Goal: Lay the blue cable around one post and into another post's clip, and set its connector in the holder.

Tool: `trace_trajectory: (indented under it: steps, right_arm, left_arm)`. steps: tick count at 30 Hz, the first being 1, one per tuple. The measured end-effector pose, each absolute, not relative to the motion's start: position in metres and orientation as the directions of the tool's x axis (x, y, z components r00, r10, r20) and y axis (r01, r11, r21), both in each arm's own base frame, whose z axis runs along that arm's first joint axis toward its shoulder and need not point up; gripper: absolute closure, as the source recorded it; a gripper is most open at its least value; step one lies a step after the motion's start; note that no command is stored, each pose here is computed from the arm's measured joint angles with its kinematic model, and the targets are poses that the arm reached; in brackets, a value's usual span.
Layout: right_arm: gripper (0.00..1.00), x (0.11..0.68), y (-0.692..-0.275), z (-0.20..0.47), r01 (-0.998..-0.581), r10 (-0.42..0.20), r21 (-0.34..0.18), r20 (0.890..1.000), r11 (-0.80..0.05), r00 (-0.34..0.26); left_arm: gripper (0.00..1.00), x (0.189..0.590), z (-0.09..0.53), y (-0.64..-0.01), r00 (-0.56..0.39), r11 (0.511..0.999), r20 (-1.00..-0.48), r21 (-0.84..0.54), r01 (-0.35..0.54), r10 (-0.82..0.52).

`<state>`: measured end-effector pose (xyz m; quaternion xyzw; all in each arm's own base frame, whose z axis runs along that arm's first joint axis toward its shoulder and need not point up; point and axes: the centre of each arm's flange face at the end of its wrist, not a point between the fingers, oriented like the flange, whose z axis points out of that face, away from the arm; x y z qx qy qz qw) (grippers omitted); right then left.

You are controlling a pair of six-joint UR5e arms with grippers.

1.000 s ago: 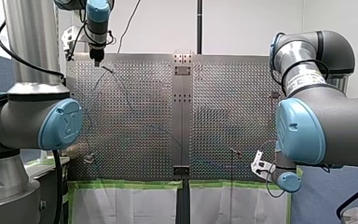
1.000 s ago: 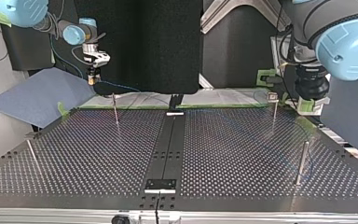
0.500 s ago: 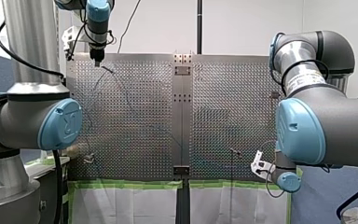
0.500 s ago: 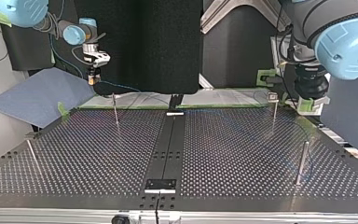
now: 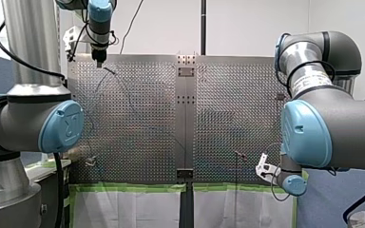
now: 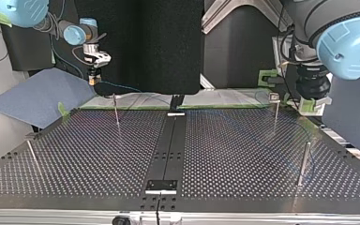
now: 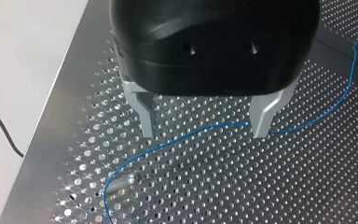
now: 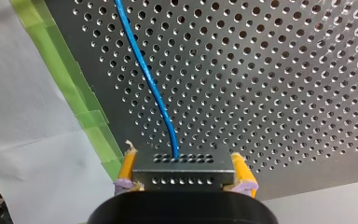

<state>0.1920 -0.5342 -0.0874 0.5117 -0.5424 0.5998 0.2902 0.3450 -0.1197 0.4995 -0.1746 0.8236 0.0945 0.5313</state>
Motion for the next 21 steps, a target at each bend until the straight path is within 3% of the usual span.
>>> trace_trajectory:
  steps: [11, 21]
  right_arm:
    - [1.0, 0.192, -0.534, -0.087, -0.903, -0.207, -0.354, 0.929, -0.243, -0.308]
    - [1.0, 0.192, -0.534, -0.087, -0.903, -0.208, -0.354, 0.929, -0.243, -0.307]
  left_arm:
    - [0.0, 0.345, 0.505, -0.124, -0.337, 0.929, -0.922, -0.06, -0.364, -0.192]
    - [0.0, 0.341, 0.518, -0.139, -0.26, 0.957, -0.944, -0.138, -0.254, -0.205]
